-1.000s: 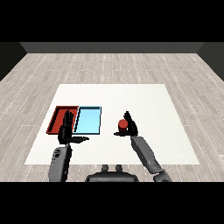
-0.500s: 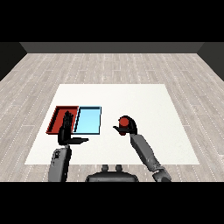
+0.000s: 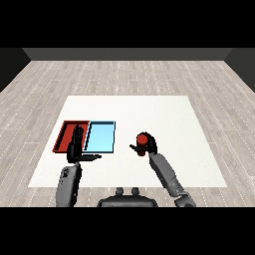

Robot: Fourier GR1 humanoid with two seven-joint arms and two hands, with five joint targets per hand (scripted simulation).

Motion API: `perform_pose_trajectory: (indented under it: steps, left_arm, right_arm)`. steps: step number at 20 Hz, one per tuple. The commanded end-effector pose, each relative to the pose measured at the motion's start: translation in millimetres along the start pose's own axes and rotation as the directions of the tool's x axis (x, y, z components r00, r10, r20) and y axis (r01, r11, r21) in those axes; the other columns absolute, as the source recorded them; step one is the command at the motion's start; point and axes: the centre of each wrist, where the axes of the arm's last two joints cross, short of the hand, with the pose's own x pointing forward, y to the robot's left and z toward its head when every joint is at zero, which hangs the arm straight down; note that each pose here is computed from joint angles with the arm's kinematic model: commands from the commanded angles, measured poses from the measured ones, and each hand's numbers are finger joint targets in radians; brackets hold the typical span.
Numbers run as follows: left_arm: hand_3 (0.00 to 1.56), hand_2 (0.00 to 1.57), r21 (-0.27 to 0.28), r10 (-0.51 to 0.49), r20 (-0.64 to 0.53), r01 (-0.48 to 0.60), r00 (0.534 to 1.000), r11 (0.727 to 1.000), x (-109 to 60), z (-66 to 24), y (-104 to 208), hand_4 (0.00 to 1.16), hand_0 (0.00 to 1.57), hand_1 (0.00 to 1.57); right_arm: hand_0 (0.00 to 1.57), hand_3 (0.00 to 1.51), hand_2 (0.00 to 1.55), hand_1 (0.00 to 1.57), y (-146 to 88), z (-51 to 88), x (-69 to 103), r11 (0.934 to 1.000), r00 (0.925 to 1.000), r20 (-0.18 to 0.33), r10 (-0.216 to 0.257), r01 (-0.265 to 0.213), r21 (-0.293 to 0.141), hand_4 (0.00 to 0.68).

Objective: Pick the red can and put it in the red box

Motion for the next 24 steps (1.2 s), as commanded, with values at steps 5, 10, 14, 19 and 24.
perform_pose_trajectory:
  steps: [5, 10, 14, 19, 24]
  left_arm:
    - [0.0, 0.0, -0.015, -0.003, 0.009, 0.003, 1.0, 1.0, -4.4, 16.4, -18, 0.0, 0.0, 0.0]
    - [0.0, 0.0, -0.007, -0.02, 0.017, 0.02, 1.0, 1.0, 0.9, 4.8, -11, 0.0, 0.0, 0.0]
    - [0.0, 0.0, -0.069, 0.004, 0.024, -0.002, 1.0, 0.998, -3.2, 3.1, -10, 0.0, 0.0, 0.0]
    - [0.0, 0.0, -0.112, 0.058, -0.005, -0.058, 0.998, 0.992, 15.2, -6.9, -28, 0.0, 0.0, 0.0]
    - [0.0, 0.0, -0.197, 0.113, -0.047, -0.12, 0.992, 0.973, 23.5, -9.9, -59, 0.0, 0.0, 0.0]
  right_arm:
    - [1.57, 1.41, 1.48, 1.57, -2, 0.0, 8.6, 0.9999, 0.9981, 0.062, 0.008, -0.008, -0.009, 0.589]
    - [1.57, 1.4, 1.48, 1.57, -7, -2.0, 57.1, 0.999, 0.9861, 0.162, 0.038, -0.034, -0.028, 0.619]
    - [1.57, 1.4, 1.47, 1.57, -5, 5.2, 83.1, 0.9982, 0.9743, 0.223, 0.032, -0.02, -0.057, 0.595]
    - [1.54, 1.4, 1.46, 1.54, -17, 6.8, 125.0, 0.9977, 0.947, 0.316, 0.057, -0.042, -0.054, 0.608]
    - [1.56, 1.41, 1.46, 1.56, -17, 26.8, 131.6, 0.9985, 0.9201, 0.391, 0.026, -0.005, -0.055, 0.602]
